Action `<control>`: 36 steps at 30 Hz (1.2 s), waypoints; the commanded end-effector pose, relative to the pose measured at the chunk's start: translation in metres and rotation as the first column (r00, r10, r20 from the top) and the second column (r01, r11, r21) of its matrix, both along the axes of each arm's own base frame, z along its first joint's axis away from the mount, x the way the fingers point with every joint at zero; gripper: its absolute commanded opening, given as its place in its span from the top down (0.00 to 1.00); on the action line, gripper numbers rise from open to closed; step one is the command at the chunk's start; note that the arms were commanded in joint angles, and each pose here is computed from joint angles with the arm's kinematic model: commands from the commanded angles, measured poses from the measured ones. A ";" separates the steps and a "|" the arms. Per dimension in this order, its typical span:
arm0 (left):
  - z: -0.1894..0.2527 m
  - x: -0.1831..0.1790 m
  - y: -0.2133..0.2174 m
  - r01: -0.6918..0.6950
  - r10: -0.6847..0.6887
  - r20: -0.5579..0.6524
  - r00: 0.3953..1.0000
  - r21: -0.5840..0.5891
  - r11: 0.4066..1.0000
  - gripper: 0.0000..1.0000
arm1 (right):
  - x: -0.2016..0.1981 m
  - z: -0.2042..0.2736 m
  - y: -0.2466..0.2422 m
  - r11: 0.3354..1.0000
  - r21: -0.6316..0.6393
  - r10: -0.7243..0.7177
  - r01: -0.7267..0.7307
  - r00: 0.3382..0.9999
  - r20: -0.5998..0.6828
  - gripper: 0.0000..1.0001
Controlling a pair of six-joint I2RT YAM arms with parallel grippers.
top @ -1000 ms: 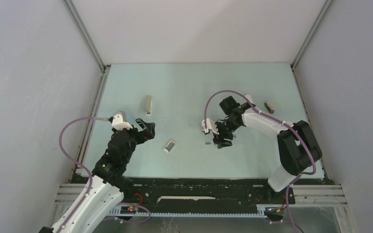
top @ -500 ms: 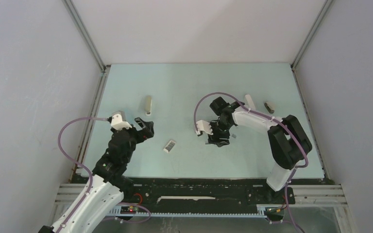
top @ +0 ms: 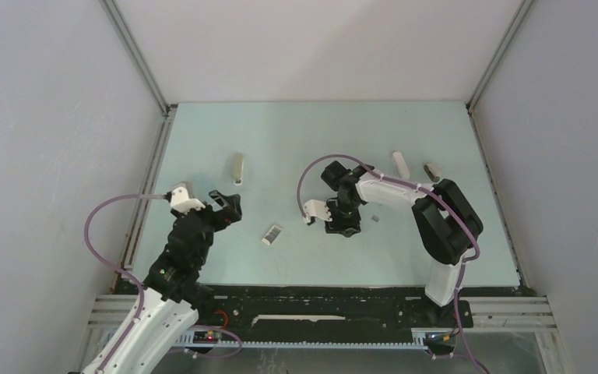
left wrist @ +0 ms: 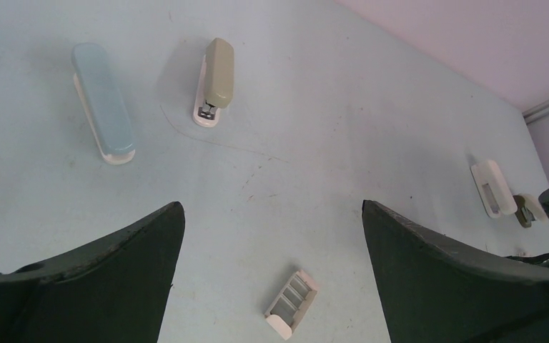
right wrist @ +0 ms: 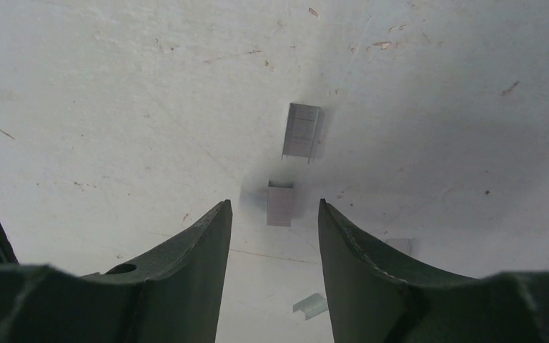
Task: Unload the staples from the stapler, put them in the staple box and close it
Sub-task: Pick up the staple from the center of the board.
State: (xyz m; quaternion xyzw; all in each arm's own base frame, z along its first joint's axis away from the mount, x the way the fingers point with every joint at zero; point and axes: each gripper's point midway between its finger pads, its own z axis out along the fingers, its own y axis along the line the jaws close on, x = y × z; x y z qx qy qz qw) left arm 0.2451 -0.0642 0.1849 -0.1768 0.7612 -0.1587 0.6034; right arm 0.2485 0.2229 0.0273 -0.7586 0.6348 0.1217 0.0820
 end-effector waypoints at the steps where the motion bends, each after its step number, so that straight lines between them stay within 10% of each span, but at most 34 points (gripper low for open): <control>1: -0.011 -0.001 0.008 -0.037 0.038 -0.014 0.999 0.020 0.999 0.00 | 0.002 -0.001 0.003 0.999 -0.035 -0.024 0.024 1.000 0.006 0.45; 21: -0.010 -0.003 0.011 -0.045 0.045 -0.007 0.999 0.017 0.999 0.00 | 0.005 -0.016 0.009 0.996 -0.068 -0.056 0.056 0.998 0.011 0.58; 36: -0.008 -0.003 0.010 -0.045 0.045 -0.005 0.999 0.016 0.999 0.00 | 0.007 -0.010 0.001 0.988 -0.068 -0.139 0.139 0.990 0.000 0.93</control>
